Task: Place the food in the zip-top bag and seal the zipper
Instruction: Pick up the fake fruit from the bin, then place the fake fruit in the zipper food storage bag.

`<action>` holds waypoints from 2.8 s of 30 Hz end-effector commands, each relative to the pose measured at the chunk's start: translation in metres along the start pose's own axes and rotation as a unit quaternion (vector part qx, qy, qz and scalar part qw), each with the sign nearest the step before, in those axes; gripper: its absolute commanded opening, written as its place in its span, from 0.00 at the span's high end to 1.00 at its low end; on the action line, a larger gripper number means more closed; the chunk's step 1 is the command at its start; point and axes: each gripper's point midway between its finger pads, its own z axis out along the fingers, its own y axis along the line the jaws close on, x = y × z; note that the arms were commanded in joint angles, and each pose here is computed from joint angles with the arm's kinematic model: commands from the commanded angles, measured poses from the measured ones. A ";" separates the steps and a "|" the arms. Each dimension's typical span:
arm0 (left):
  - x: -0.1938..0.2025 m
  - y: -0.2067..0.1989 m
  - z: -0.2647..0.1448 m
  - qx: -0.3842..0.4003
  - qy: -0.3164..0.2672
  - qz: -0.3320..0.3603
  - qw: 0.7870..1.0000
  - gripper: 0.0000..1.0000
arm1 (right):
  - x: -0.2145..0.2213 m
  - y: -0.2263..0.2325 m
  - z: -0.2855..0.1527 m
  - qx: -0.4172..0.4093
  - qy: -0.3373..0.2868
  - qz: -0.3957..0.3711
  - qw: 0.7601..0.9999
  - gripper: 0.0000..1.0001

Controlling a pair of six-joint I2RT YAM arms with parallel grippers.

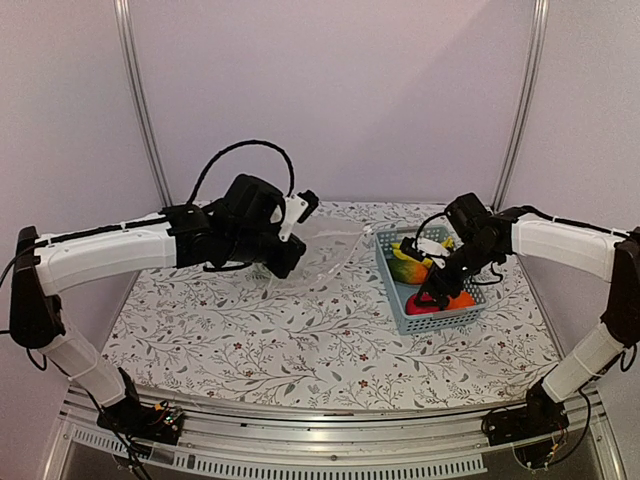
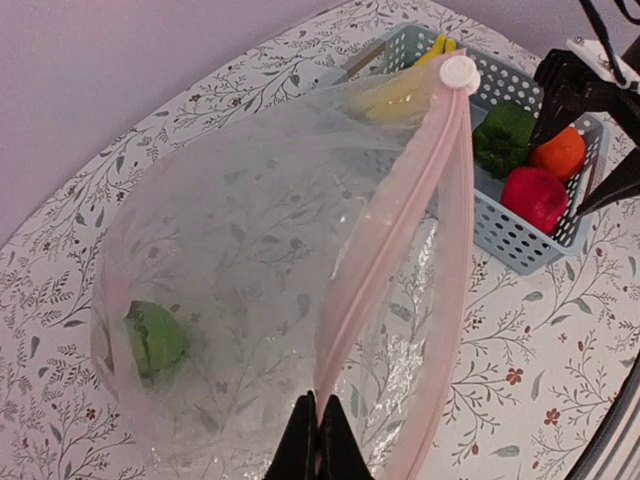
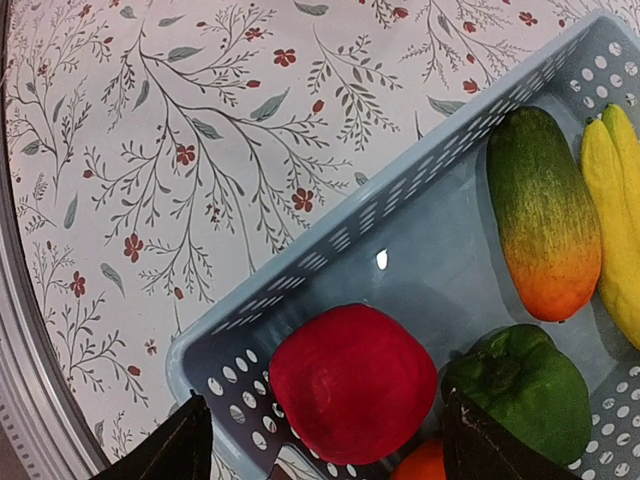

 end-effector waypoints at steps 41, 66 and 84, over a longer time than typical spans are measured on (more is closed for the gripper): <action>-0.034 -0.002 -0.013 0.113 -0.073 -0.091 0.987 1.00 | -0.110 0.010 -0.105 0.000 -0.158 -0.058 0.986 0.47; -0.104 -0.008 -0.015 0.296 -0.117 -0.243 0.916 1.00 | -0.251 0.052 -0.137 -0.029 -0.310 -0.159 0.937 0.45; -0.087 0.018 -0.010 0.283 -0.112 -0.272 0.913 1.00 | -0.259 0.046 -0.114 0.017 -0.298 -0.141 0.944 0.10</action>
